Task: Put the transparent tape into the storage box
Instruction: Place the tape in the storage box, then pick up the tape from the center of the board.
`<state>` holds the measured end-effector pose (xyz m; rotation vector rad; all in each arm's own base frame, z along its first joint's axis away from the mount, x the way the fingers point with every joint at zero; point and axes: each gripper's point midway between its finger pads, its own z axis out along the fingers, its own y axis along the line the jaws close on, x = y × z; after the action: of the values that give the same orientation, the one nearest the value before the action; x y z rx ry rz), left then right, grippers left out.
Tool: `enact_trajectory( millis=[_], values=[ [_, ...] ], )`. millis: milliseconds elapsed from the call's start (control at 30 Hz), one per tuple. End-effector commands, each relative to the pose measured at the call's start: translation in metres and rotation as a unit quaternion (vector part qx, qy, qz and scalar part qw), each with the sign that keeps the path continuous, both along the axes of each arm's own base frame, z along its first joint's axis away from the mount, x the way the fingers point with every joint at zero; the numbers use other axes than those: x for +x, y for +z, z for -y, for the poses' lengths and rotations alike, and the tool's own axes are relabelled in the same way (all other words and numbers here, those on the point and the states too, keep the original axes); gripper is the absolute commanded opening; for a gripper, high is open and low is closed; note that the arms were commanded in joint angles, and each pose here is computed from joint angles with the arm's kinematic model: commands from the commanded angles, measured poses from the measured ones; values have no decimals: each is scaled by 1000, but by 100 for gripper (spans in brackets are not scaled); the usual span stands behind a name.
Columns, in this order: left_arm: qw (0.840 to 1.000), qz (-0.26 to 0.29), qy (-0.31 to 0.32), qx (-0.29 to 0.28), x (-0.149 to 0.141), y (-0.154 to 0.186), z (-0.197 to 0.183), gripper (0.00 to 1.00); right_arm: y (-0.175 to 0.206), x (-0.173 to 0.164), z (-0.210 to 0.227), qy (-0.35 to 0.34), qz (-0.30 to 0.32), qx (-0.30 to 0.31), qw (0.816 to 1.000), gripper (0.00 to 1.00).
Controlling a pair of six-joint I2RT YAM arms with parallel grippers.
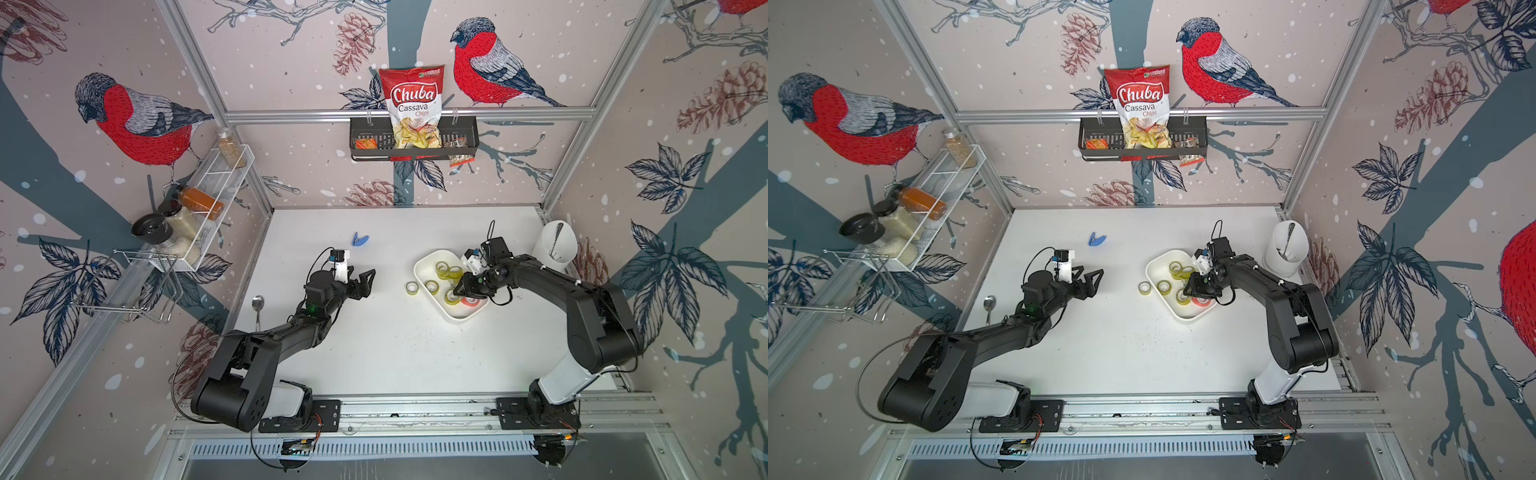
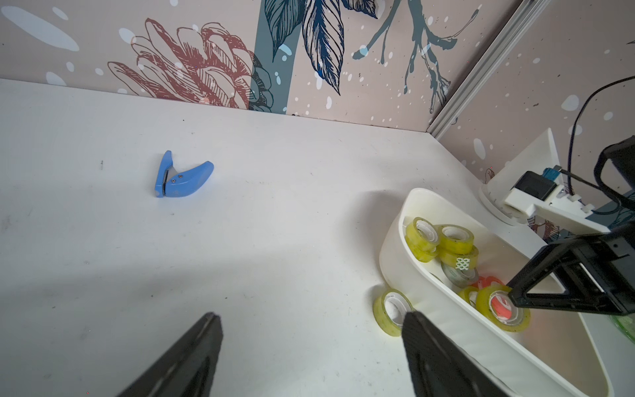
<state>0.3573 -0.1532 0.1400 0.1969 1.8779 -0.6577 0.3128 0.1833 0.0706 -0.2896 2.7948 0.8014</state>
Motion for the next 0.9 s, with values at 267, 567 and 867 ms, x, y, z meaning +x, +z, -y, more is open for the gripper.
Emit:
enact_trajectory(
  millis=[267, 567, 867],
  values=[
    [1000, 17, -2, -7, 1, 9, 0, 87, 21, 8, 18, -29, 32, -42, 998, 37],
    [1000, 18, -3, -6, 1, 11, 0, 87, 62, 16, -37, 81, 140, -103, 981, 45],
    [999, -8, 53, -6, 7, 3, -18, 87, 45, 15, -135, 204, 161, -195, 946, 49]
  ],
)
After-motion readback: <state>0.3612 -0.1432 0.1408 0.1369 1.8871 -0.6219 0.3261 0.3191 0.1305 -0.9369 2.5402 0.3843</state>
